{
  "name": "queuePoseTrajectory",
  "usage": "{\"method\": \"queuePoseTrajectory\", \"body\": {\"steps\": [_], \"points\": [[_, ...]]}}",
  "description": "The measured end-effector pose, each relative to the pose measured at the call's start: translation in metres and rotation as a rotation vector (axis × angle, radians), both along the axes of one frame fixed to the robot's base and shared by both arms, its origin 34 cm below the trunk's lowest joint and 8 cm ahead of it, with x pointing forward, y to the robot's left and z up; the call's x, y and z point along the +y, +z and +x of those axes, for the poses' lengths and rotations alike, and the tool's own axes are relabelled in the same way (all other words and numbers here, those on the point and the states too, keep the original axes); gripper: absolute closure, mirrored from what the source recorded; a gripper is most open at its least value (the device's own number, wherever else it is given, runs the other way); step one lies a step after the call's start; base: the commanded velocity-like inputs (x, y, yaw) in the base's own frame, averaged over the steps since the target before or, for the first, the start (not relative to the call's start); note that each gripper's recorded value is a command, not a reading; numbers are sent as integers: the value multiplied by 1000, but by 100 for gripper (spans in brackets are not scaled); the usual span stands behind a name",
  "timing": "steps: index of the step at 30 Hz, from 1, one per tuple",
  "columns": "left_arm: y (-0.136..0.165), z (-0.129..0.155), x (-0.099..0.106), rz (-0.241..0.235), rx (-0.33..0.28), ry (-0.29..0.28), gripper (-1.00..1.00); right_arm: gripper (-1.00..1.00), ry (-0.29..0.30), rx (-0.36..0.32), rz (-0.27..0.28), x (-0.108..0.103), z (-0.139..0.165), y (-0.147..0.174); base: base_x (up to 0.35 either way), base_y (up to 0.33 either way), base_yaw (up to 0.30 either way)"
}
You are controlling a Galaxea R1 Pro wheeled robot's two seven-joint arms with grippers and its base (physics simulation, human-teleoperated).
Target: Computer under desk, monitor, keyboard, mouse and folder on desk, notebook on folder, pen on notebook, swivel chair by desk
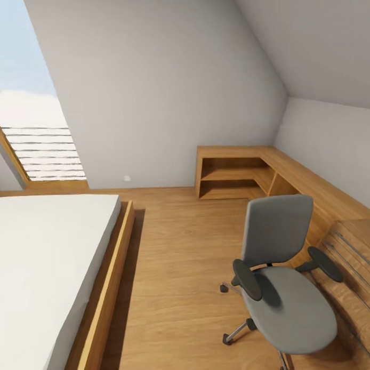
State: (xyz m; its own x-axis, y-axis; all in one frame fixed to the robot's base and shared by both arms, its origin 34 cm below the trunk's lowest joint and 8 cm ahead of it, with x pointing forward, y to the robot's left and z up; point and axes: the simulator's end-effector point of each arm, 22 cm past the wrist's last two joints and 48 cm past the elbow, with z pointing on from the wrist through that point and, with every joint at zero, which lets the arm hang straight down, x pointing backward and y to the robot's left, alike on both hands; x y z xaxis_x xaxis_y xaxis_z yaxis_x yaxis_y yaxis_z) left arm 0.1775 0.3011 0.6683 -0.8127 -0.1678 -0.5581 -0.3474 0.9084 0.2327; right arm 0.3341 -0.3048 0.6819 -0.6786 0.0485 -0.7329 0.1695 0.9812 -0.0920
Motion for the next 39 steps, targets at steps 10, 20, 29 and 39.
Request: {"method": "queuePoseTrajectory", "body": {"steps": [10,20,29,39], "points": [[0,0,1,1,2,-1,-100,-100,1,30,-6,-2,-13,-5,316,0,0],[0,1,-2,-3,0,-4,-100,-100,4,36,-3,0,-15,-6,327,0,43],[0,1,-4,-7,-2,-5,-100,-100,0,36,-1,0,-15,-6,328,0,200],[0,1,-6,-9,-2,-6,-100,-100,3,36,-2,0,-15,-6,305,110,38]]}}
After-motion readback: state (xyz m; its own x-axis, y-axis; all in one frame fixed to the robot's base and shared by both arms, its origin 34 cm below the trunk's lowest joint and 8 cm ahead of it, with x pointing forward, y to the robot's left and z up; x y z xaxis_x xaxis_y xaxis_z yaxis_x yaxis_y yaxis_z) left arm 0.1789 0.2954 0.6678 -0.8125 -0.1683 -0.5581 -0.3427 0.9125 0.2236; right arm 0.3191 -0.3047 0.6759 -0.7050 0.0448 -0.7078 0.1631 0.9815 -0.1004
